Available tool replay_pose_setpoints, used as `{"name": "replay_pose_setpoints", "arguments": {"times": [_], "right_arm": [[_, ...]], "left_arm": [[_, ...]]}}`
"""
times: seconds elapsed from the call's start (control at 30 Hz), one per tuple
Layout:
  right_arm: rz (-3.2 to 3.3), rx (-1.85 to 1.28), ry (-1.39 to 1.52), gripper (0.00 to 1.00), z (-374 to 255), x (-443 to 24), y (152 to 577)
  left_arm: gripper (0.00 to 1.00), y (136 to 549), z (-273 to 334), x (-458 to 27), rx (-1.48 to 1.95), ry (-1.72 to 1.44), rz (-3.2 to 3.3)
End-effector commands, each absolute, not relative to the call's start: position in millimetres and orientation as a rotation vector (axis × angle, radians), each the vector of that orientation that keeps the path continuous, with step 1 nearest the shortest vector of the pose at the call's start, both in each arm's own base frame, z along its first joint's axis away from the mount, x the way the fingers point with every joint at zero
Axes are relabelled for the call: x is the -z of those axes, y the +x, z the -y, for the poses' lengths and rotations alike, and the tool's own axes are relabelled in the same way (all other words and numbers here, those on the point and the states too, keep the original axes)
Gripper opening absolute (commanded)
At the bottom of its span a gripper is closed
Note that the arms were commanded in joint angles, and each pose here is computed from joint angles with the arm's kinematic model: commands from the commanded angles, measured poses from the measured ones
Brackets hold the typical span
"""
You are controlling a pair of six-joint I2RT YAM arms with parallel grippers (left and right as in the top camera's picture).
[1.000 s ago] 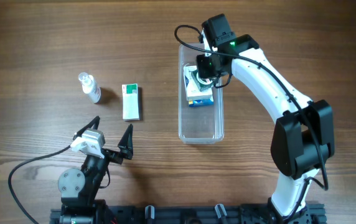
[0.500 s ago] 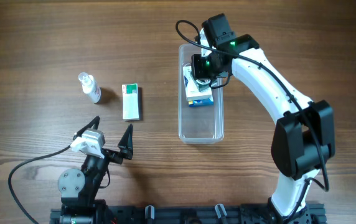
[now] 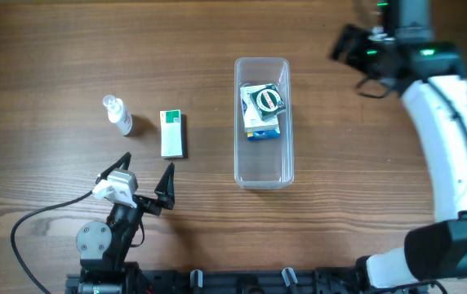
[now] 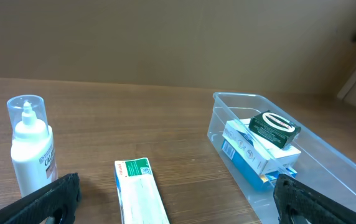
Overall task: Pack container
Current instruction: 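Lift the right arm away to the upper right corner, then reach the left gripper to the white-green Panadol box and grasp it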
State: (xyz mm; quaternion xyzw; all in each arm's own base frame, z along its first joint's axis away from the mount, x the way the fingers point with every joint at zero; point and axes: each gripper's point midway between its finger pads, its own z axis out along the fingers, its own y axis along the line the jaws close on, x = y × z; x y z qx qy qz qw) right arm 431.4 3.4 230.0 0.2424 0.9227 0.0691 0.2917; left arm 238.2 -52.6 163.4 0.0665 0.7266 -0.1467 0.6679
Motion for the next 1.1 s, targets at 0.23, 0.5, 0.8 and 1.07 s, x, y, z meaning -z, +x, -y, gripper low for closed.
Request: {"name": "replay_pose_setpoints", "arguments": {"times": [0.23, 0.5, 0.8, 1.07], "right_arm": [[-2.379, -0.018, 1.201, 1.00, 139.7, -192.3, 393.3], [-2.377, -0.018, 1.202, 1.00, 139.8, -192.4, 393.6], [-2.375, -0.019, 1.201, 1.00, 140.0, -192.7, 394.0], [-2.375, -0.019, 1.201, 1.00, 140.0, -192.7, 394.1]], "left_arm": [[1.00, 238.8, 50.3, -161.8, 0.305, 0.160, -1.636], [1.00, 238.8, 50.3, -162.1, 0.305, 0.160, -1.635], [1.00, 206.2, 108.0, -200.3, 0.696, 0.373, -1.513], [1.00, 212.0, 91.7, -264.8, 0.598, 0.286, -1.778]]}}
